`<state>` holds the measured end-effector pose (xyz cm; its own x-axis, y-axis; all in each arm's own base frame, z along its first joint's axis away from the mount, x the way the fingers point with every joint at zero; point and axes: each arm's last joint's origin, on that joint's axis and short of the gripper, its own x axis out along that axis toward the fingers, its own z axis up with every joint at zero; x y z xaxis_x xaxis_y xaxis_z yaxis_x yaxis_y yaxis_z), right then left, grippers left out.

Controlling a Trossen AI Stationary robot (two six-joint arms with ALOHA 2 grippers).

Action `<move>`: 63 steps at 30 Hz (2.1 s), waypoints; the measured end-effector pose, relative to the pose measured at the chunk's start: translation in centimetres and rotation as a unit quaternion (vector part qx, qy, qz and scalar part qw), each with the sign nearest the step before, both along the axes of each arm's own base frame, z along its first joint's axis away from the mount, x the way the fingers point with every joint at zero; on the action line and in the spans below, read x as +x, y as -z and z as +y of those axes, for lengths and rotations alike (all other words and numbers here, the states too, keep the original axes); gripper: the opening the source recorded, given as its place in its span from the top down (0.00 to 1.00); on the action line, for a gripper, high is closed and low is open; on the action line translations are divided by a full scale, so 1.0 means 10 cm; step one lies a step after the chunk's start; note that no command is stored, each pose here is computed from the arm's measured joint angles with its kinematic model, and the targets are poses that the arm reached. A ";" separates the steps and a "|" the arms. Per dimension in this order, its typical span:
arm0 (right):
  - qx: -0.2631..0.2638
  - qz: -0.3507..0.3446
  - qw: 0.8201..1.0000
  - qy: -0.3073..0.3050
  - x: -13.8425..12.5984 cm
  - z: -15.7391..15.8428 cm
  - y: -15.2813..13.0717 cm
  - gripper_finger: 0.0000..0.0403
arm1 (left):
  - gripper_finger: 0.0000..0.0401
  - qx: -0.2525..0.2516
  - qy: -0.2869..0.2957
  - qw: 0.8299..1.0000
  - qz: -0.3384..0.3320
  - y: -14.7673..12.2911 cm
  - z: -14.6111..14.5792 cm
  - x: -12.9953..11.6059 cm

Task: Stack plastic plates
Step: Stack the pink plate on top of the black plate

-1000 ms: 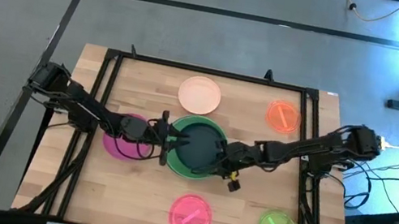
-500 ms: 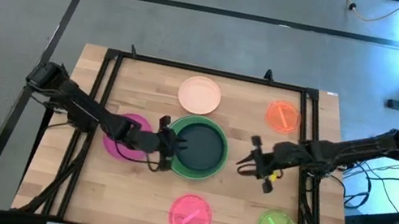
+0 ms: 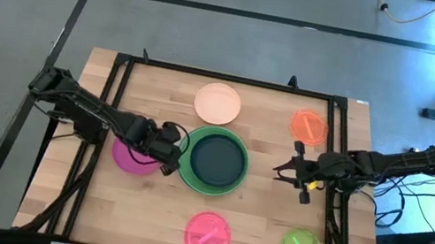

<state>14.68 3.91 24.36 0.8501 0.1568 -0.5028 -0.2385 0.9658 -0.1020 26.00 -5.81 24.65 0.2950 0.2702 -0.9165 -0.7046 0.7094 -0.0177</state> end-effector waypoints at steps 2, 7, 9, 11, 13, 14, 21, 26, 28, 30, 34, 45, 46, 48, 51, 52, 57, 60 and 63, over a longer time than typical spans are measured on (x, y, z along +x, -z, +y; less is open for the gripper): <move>-0.003 0.004 1.000 0.003 0.00 0.00 0.01 0.71 | 0.77 -0.012 -0.006 1.000 0.006 0.04 0.01 -0.01; -0.007 0.015 1.000 0.005 0.02 0.00 0.04 0.71 | 0.77 -0.026 -0.004 0.999 0.022 0.15 -0.01 0.02; -0.012 0.020 1.000 0.011 0.03 0.00 0.05 0.71 | 0.77 -0.036 -0.001 0.999 0.017 0.19 -0.03 0.05; -0.017 0.022 0.999 0.018 0.03 0.00 0.06 0.71 | 0.77 -0.041 -0.010 0.999 0.021 0.24 -0.02 0.07; -0.020 0.032 0.999 0.024 0.02 -0.01 0.08 0.71 | 0.77 -0.049 -0.032 0.998 0.026 0.28 0.00 0.08; -0.017 0.033 0.999 0.026 0.02 -0.01 0.08 0.71 | 0.77 -0.052 -0.041 0.997 0.030 0.32 0.01 0.08; -0.014 0.039 0.999 0.029 0.02 -0.01 0.08 0.71 | 0.77 -0.071 -0.052 0.994 0.060 0.55 -0.01 0.12; -0.017 0.038 0.999 0.034 0.02 -0.02 0.08 0.71 | 0.77 -0.066 -0.062 0.993 0.075 0.65 0.03 0.17; -0.018 0.037 0.999 0.036 0.02 -0.02 0.08 0.71 | 0.77 -0.064 -0.065 0.992 0.084 0.70 0.04 0.19; -0.018 0.037 0.999 0.035 0.02 -0.02 0.08 0.71 | 0.77 -0.063 -0.066 0.992 0.093 0.74 0.06 0.20; -0.018 0.038 0.999 0.035 0.02 -0.02 0.08 0.71 | 0.77 -0.061 -0.071 0.990 0.107 0.82 0.08 0.23; -0.018 0.037 0.999 0.035 0.02 -0.02 0.08 0.71 | 0.77 -0.065 -0.070 0.986 0.135 0.85 0.11 0.20; -0.018 0.037 0.999 0.035 0.02 -0.02 0.08 0.71 | 0.77 -0.063 -0.070 0.986 0.140 0.85 0.11 0.19; -0.018 0.037 0.999 0.035 0.02 -0.02 0.08 0.71 | 0.77 -0.056 -0.075 0.985 0.145 0.85 0.11 0.18; -0.018 0.037 0.999 0.035 0.02 -0.02 0.08 0.71 | 0.77 -0.056 -0.085 0.983 0.151 0.85 0.12 0.16; -0.018 0.037 0.999 0.035 0.02 -0.02 0.08 0.71 | 0.77 -0.058 -0.086 0.983 0.151 0.85 0.12 0.16; -0.018 0.037 0.999 0.035 0.02 -0.02 0.08 0.71 | 0.77 -0.059 -0.081 0.984 0.145 0.78 0.08 0.20; -0.017 0.036 0.999 0.035 0.02 -0.02 0.08 0.71 | 0.77 -0.047 -0.078 0.985 0.149 0.73 0.05 0.20; -0.017 0.035 0.999 0.035 0.02 -0.01 0.08 0.71 | 0.77 -0.040 -0.078 0.984 0.156 0.73 0.03 0.18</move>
